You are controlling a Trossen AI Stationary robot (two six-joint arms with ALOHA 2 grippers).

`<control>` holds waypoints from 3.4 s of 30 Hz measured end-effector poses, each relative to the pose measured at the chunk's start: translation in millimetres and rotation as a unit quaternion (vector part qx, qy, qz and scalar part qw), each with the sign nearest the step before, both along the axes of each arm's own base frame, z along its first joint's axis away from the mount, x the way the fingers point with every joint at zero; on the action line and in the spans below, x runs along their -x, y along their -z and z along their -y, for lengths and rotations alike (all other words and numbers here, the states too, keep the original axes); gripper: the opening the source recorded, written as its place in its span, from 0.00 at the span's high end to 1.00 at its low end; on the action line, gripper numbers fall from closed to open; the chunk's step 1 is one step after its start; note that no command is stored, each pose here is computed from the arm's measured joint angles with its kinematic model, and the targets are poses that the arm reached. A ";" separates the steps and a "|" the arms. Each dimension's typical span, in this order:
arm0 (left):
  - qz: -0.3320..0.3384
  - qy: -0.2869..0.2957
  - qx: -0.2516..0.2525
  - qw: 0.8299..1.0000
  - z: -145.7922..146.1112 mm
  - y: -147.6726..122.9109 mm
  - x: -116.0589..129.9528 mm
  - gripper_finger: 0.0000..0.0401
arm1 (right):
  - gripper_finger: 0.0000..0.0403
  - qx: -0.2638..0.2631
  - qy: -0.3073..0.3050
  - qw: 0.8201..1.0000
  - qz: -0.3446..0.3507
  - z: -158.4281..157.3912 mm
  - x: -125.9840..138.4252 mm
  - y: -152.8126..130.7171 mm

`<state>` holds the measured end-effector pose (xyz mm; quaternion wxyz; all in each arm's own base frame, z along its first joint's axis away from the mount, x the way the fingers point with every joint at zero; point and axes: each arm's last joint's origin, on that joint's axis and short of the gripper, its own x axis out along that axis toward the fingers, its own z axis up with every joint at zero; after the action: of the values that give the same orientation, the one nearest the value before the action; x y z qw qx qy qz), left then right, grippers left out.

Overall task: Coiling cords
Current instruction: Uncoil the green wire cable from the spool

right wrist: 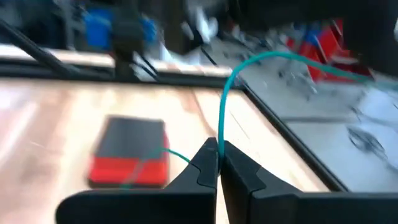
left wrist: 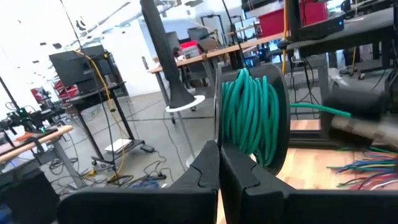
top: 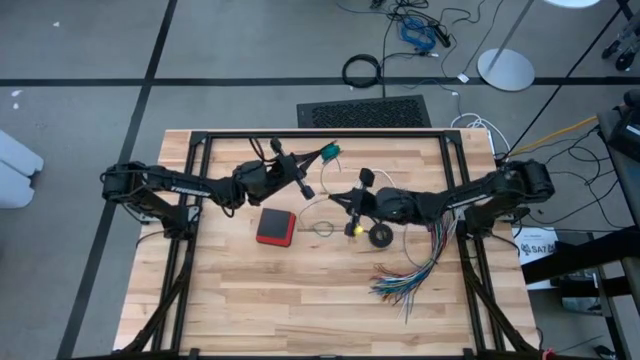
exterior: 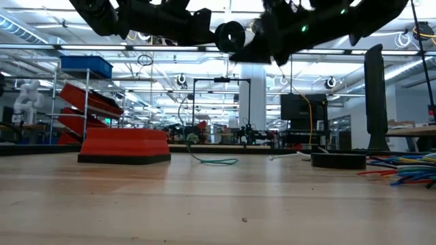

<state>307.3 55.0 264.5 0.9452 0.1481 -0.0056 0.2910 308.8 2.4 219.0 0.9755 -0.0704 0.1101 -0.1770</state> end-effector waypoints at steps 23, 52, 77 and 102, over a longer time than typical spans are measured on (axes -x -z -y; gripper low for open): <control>-0.129 -0.060 -0.022 0.990 -12.7 16.3 4.8 1.00 | 1.00 0.061 0.123 0.991 0.003 1.4 40.6 -47.8; 0.018 -0.099 0.021 0.995 -53.6 -12.2 12.3 1.00 | 1.00 0.028 -0.049 0.998 -0.030 -25.7 5.3 -2.1; 0.064 -0.029 0.055 0.996 -53.9 -15.8 11.3 1.00 | 0.52 -0.045 0.031 0.981 -0.186 2.7 9.8 36.8; 0.009 0.040 0.066 0.997 -25.6 -6.3 0.9 1.00 | 0.55 0.077 0.144 0.986 0.018 23.7 49.4 -20.5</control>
<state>306.4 80.5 270.8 0.9638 0.0828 -0.0012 0.2536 259.4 -21.3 239.4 0.9331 -0.1258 0.0874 -0.3252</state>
